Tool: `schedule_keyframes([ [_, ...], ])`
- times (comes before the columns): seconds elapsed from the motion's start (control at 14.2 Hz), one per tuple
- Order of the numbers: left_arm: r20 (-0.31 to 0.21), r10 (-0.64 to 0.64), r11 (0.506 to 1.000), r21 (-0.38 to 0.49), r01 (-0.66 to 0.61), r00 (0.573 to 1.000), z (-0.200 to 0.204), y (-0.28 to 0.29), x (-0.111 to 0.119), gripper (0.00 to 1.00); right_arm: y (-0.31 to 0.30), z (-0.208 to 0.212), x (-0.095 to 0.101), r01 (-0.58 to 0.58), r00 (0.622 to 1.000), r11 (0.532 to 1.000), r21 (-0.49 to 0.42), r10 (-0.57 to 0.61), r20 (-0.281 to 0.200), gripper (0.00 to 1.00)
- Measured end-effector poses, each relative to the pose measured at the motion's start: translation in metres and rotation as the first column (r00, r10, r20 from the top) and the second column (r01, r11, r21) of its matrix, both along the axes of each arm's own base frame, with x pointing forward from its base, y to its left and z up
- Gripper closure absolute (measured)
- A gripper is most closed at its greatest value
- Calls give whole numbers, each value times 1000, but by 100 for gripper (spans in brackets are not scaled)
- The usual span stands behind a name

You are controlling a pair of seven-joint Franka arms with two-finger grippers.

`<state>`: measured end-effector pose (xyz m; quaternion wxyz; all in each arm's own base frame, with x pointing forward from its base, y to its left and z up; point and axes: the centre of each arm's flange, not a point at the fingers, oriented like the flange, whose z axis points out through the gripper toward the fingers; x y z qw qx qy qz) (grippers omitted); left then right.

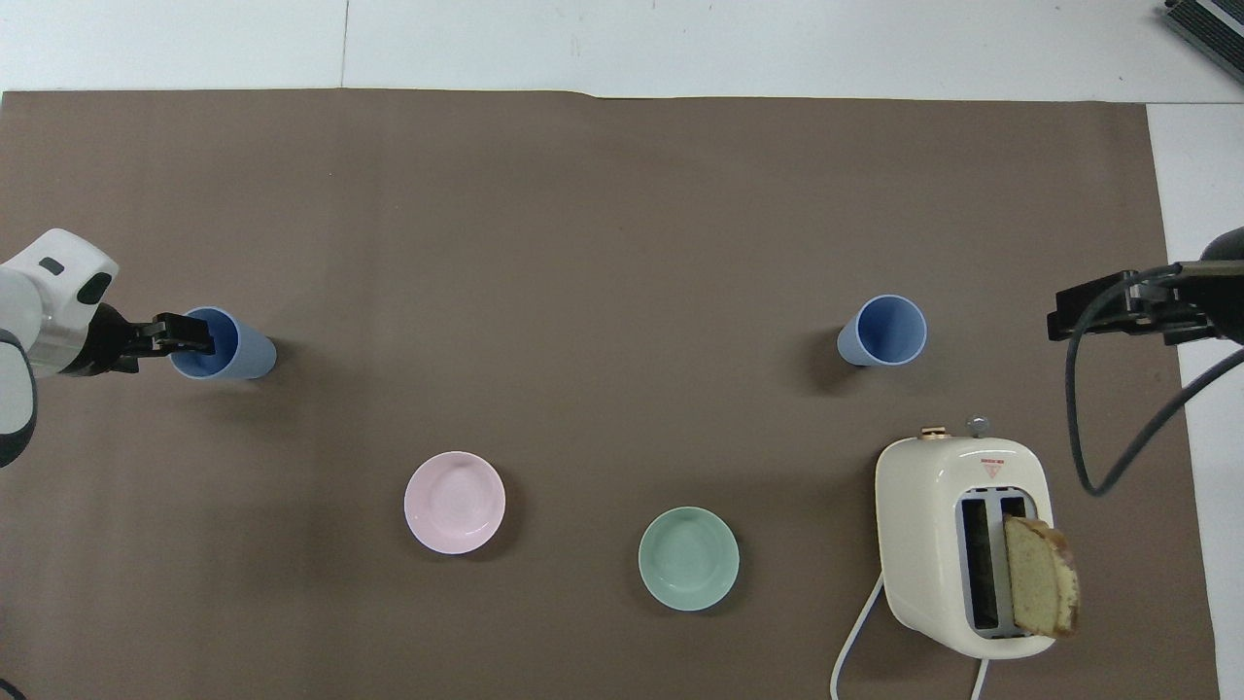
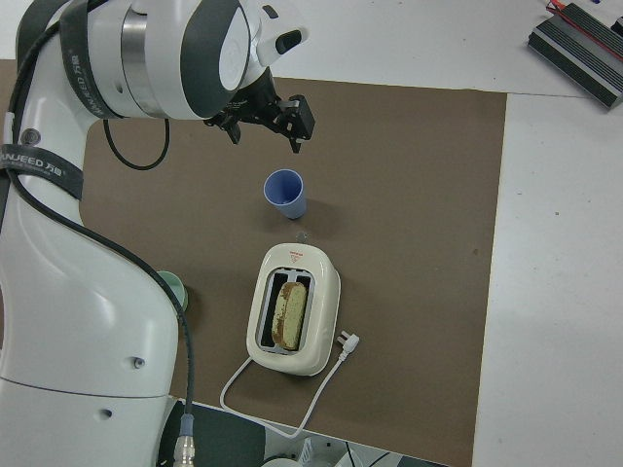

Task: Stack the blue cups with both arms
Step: 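Carry the blue cup with the left gripper toward the table center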

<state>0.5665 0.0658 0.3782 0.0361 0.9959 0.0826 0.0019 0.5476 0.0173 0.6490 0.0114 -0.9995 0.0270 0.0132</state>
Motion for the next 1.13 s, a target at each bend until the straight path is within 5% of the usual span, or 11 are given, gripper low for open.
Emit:
schedule_keyframes([
  [0.56,25,53,998,-32,-52,998,5,-6,6,93,0,0,0,0,1000,1000,0,0,0,0],
  [0.85,106,55,998,-40,-51,993,47,-19,28,96,0,0,0,0,1000,1000,0,0,0,0],
  [1.13,133,122,991,-73,-113,984,97,-107,43,96,0,0,0,0,1000,1000,0,0,0,0],
])
